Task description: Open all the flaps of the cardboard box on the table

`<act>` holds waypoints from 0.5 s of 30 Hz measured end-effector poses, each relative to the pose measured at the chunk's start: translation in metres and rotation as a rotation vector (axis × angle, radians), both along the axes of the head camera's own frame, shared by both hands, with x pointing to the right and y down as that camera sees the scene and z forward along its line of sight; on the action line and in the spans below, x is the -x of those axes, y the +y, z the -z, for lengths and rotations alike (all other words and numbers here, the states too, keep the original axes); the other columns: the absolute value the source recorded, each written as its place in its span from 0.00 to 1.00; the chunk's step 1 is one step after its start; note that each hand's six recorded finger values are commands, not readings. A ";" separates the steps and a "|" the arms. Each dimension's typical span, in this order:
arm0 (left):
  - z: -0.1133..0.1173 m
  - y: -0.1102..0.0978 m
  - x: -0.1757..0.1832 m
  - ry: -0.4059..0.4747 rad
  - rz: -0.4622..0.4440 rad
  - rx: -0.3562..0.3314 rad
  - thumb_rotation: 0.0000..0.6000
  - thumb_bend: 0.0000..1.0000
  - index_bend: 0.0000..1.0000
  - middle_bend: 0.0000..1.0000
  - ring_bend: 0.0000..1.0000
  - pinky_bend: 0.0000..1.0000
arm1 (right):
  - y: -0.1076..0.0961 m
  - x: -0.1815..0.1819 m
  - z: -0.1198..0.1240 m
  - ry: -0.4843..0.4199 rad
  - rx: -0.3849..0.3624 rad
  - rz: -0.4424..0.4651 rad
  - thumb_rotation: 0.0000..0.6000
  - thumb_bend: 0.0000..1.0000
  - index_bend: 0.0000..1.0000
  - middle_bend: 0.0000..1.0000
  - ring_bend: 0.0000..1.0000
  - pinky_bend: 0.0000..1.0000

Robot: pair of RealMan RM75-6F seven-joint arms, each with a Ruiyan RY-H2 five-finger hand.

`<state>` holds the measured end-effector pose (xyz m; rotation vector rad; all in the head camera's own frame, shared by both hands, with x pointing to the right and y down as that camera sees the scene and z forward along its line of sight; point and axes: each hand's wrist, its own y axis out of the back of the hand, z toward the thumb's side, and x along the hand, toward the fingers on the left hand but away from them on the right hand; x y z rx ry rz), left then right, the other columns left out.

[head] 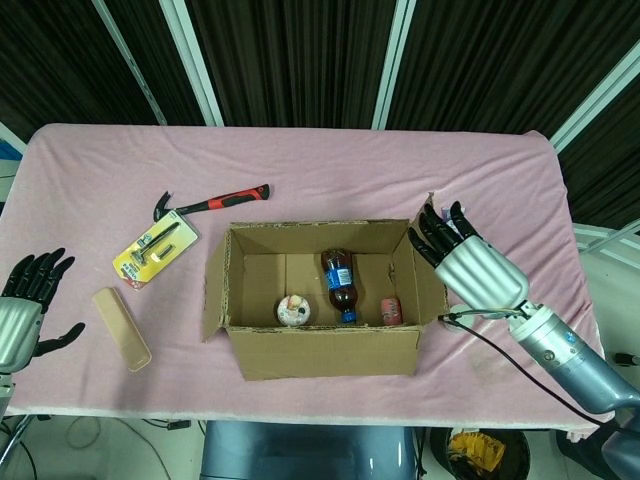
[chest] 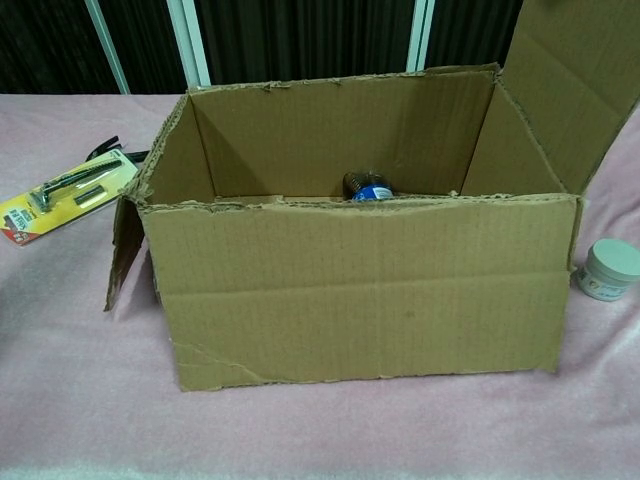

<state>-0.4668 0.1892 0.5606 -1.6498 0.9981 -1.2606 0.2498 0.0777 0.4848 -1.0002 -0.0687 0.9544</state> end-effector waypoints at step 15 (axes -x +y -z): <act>-0.001 0.001 0.000 -0.036 -0.002 -0.018 1.00 0.17 0.00 0.00 0.00 0.00 | 0.001 -0.035 0.010 -0.006 -0.024 -0.005 1.00 0.30 0.05 0.11 0.06 0.22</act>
